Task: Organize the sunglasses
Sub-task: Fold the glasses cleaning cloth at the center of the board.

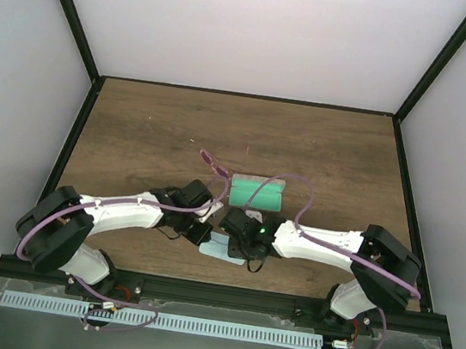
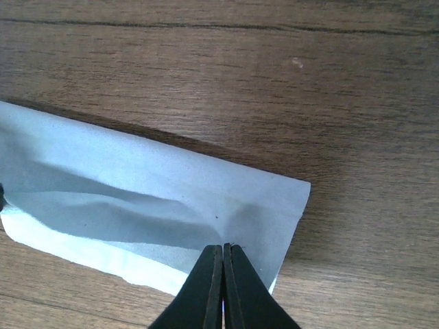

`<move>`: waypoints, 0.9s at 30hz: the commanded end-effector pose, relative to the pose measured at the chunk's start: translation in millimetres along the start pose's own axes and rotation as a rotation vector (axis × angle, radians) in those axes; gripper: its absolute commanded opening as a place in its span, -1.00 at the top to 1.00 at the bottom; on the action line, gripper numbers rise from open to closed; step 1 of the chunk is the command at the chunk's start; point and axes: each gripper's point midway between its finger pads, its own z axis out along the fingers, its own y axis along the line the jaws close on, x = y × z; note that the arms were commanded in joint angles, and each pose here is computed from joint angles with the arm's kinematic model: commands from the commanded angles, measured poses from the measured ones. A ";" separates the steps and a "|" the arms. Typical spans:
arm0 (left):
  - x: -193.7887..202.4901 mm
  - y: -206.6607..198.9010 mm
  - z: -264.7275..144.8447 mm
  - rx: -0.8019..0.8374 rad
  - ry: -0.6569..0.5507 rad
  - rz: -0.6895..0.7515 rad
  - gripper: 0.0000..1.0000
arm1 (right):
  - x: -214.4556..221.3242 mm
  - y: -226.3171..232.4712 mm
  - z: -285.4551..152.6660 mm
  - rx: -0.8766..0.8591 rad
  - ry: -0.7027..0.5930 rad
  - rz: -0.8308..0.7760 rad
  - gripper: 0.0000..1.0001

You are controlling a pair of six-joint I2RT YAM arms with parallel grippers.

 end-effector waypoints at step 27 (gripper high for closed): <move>6.4 -12.5 -7.1 0.008 0.008 0.013 0.46 | 5.7 6.8 -7.4 -0.048 -0.027 -0.007 0.35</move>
